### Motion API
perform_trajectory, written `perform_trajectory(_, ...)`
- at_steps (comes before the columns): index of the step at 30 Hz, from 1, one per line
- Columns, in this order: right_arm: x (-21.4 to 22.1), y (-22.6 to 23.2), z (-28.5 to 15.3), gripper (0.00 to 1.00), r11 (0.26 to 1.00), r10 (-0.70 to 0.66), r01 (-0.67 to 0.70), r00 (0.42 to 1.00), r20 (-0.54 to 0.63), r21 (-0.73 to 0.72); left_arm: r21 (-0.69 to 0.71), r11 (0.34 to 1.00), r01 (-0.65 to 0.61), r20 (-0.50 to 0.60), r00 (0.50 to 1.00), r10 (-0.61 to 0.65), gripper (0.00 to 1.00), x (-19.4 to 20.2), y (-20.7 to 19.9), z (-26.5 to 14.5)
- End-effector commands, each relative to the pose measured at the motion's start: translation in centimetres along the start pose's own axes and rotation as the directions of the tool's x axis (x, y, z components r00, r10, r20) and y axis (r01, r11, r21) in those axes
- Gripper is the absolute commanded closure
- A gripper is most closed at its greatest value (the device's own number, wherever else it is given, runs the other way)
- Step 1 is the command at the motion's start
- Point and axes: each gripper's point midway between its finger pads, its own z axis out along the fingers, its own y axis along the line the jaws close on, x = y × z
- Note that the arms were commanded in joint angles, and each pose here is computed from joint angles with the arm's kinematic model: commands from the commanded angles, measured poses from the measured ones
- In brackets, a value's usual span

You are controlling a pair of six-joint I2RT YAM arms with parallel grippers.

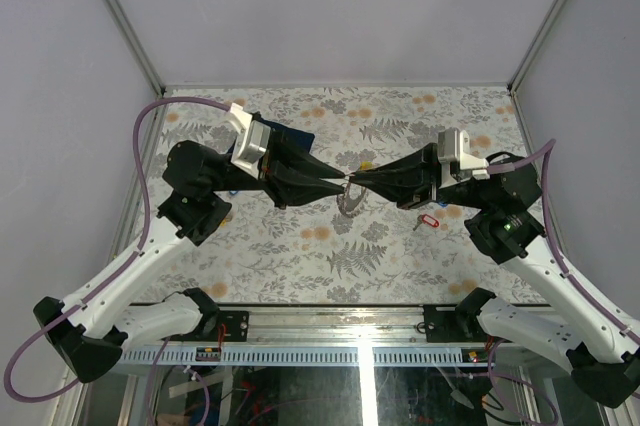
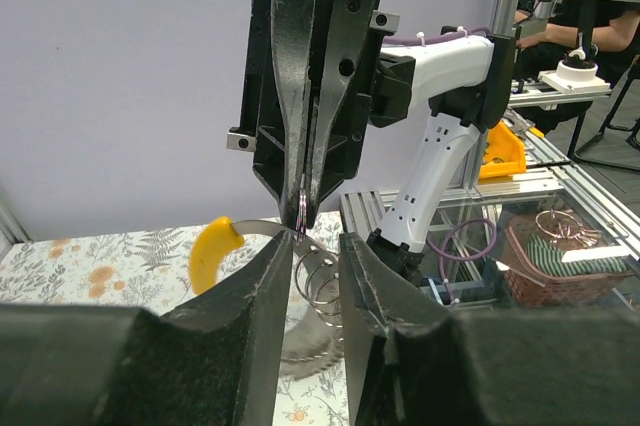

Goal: Put the keys on the keyring

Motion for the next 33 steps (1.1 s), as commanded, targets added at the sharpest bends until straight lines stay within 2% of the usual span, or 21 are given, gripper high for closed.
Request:
perform_trajectory(1, -1.9, 0.4, 0.3, 1.00, 0.999, -0.048, 0.049, 0.997, 0.065, -0.018, 0.003, 0.999, -0.043, 0.044, 0.998, 0.043, 0.75, -1.2, -0.1, 0.3)
perform_trajectory(16, -1.7, 0.6, 0.4, 1.00, 0.999, -0.025, 0.027, 0.998, 0.059, -0.037, 0.004, 0.999, -0.038, 0.051, 0.998, 0.038, 0.83, -1.0, 0.0, 1.1)
perform_trajectory(21, -1.5, 0.7, 0.3, 1.00, 0.999, -0.018, 0.020, 0.999, 0.051, -0.039, -0.002, 0.999, -0.045, 0.044, 0.998, 0.045, 0.99, -1.0, 0.1, 1.2)
perform_trajectory(23, -1.4, 0.7, 0.3, 1.00, 0.999, -0.017, 0.019, 0.999, 0.046, -0.038, -0.013, 0.999, -0.051, 0.035, 0.998, 0.051, 1.00, -0.9, 0.3, 1.1)
perform_trajectory(33, -1.6, 1.3, -1.0, 0.78, 0.998, -0.055, 0.055, 0.998, -0.020, -0.013, -0.083, 0.992, -0.092, -0.104, 0.991, 0.083, 1.00, 0.1, 1.2, 0.2)
